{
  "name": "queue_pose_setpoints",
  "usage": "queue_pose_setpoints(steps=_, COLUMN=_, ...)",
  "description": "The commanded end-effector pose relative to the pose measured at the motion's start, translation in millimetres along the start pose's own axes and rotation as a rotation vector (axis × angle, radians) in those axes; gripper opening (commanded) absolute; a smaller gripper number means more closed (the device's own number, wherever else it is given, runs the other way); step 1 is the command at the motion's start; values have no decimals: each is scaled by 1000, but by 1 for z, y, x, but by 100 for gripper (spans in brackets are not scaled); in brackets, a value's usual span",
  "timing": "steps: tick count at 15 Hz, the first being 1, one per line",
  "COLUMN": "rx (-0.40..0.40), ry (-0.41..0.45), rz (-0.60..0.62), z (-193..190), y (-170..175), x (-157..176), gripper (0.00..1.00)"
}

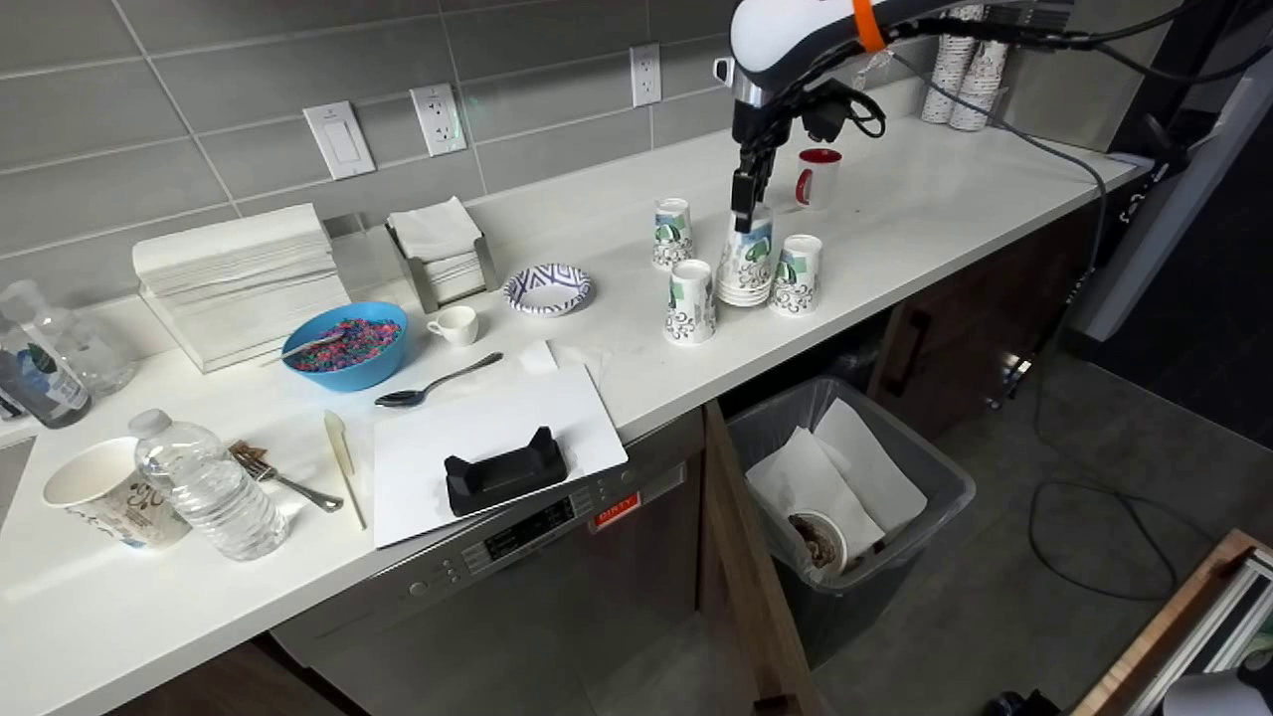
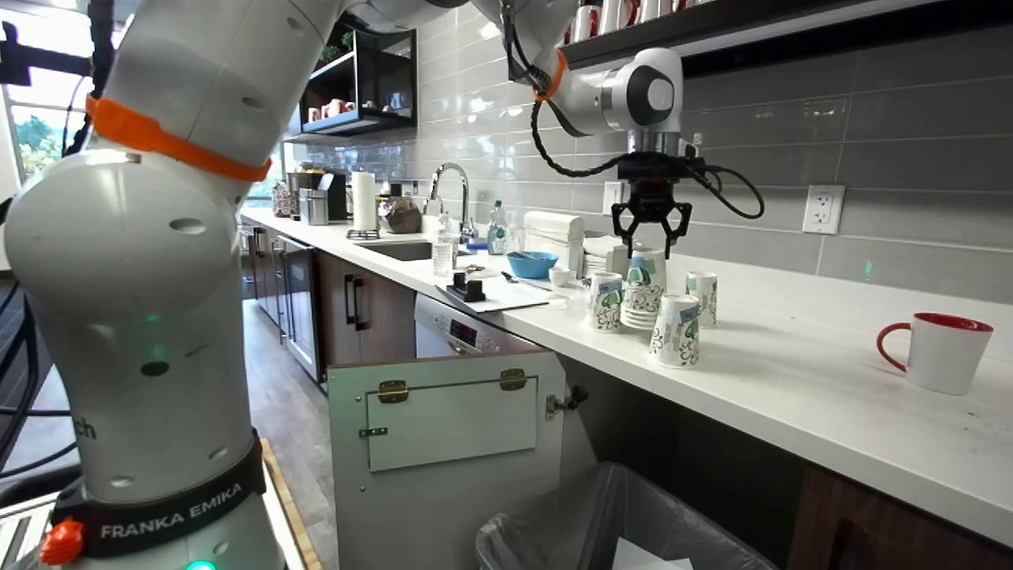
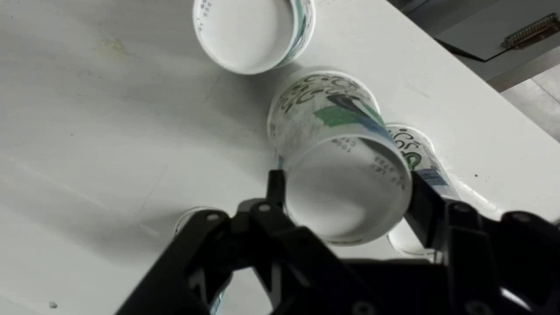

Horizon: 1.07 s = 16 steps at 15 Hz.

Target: Stack all the cups that are in a built tower together

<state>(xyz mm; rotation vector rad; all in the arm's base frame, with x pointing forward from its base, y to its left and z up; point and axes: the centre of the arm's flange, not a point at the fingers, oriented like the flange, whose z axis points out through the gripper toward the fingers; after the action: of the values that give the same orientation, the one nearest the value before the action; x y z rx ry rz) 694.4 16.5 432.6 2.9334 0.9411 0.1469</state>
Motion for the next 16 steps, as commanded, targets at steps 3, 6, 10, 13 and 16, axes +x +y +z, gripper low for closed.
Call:
queue_pose_setpoints(steps=3, rx=-39, ry=12, rz=43, z=-50, y=-6, x=-18, gripper=42)
queue_pose_setpoints(steps=6, rx=-62, ry=13, rz=67, z=-74, y=-6, x=-27, gripper=42)
queue_pose_setpoints(steps=10, rx=-90, ry=7, rz=98, z=-99, y=-4, x=-41, gripper=42)
queue_pose_setpoints(steps=13, rx=-104, ry=-15, rz=124, z=-106, y=3, x=-52, gripper=42)
queue_pose_setpoints(steps=16, rx=-106, ry=-18, rz=141, z=-102, y=14, x=-58, gripper=42)
